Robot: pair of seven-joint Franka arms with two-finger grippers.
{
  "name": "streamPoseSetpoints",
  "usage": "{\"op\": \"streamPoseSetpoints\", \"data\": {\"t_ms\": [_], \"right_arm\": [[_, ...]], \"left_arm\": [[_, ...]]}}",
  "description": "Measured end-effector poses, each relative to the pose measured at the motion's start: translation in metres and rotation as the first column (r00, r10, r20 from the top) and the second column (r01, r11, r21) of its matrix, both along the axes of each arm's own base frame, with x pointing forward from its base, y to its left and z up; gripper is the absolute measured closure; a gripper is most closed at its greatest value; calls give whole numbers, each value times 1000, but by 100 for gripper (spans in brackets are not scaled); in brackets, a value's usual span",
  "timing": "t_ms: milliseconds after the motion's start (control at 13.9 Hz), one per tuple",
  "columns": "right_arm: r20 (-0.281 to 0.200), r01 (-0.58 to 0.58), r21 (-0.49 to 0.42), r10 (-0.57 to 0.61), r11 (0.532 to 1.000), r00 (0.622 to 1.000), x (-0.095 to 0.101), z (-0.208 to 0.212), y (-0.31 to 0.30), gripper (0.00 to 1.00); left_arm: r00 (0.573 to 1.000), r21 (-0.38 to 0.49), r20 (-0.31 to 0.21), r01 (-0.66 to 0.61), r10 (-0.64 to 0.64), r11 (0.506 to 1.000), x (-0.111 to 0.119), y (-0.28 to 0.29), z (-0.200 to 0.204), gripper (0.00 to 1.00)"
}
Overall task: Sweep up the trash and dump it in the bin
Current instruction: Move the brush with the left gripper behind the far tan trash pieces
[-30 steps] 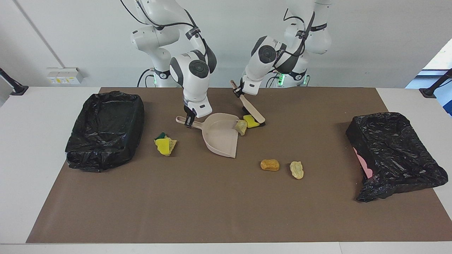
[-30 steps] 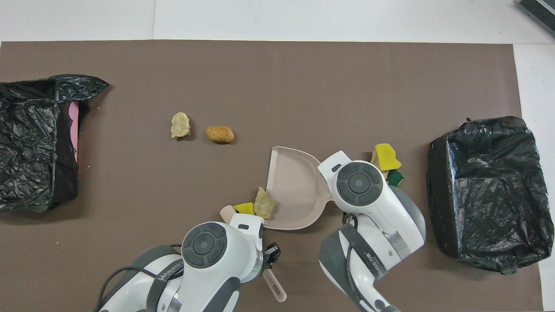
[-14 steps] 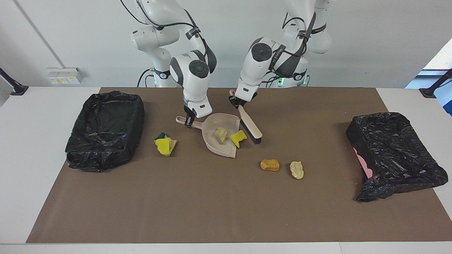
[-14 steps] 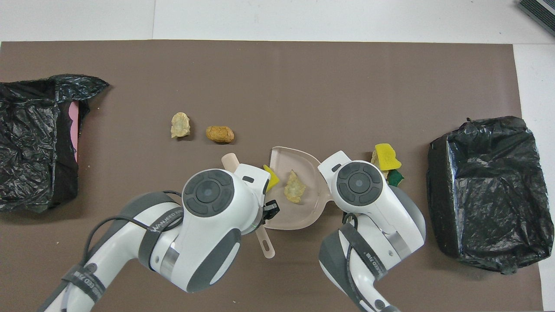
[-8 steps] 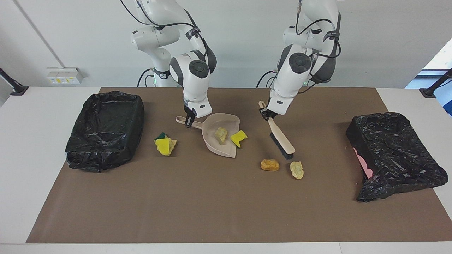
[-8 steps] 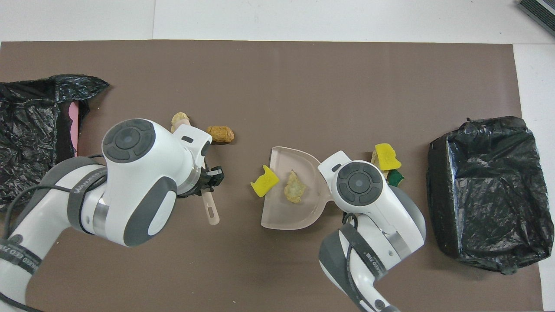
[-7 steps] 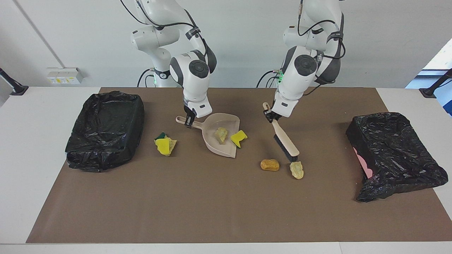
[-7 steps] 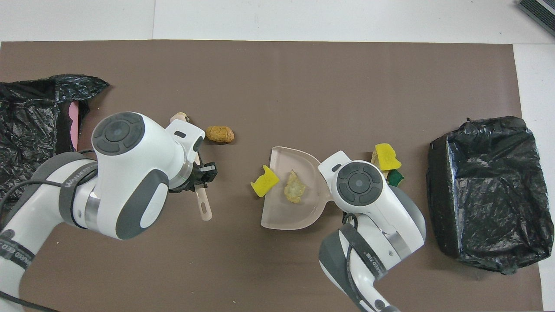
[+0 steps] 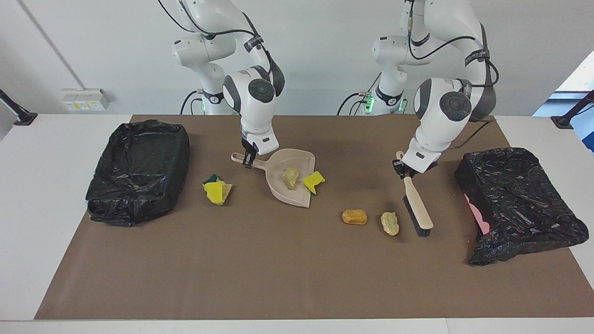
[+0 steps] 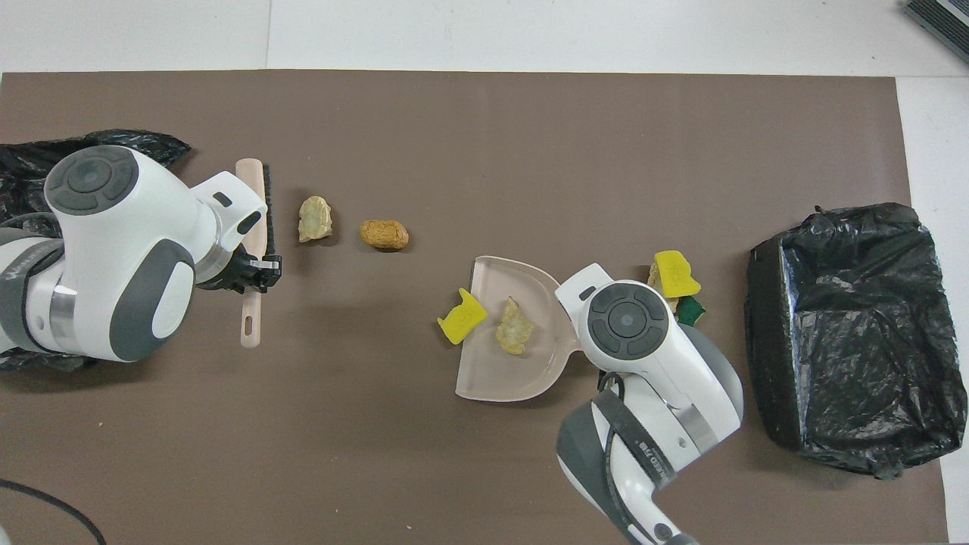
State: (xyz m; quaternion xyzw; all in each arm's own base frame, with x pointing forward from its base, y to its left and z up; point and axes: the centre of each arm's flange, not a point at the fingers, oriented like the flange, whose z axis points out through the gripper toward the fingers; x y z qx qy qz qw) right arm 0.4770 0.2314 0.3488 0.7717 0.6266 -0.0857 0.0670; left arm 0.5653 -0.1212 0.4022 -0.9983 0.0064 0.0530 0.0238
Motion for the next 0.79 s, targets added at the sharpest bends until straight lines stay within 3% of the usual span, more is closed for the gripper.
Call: {"op": "streamPoseSetpoints", "data": {"t_ms": [360, 793], "right_arm": [[-1, 0, 0, 0, 1000, 1000, 0, 0, 0, 68], [-1, 0, 0, 0, 1000, 1000, 0, 0, 0, 68]], "left_arm": [[999, -4, 5, 47, -47, 999, 25, 6, -22, 74], [990, -21, -23, 140, -140, 990, 25, -18, -53, 74]]}}
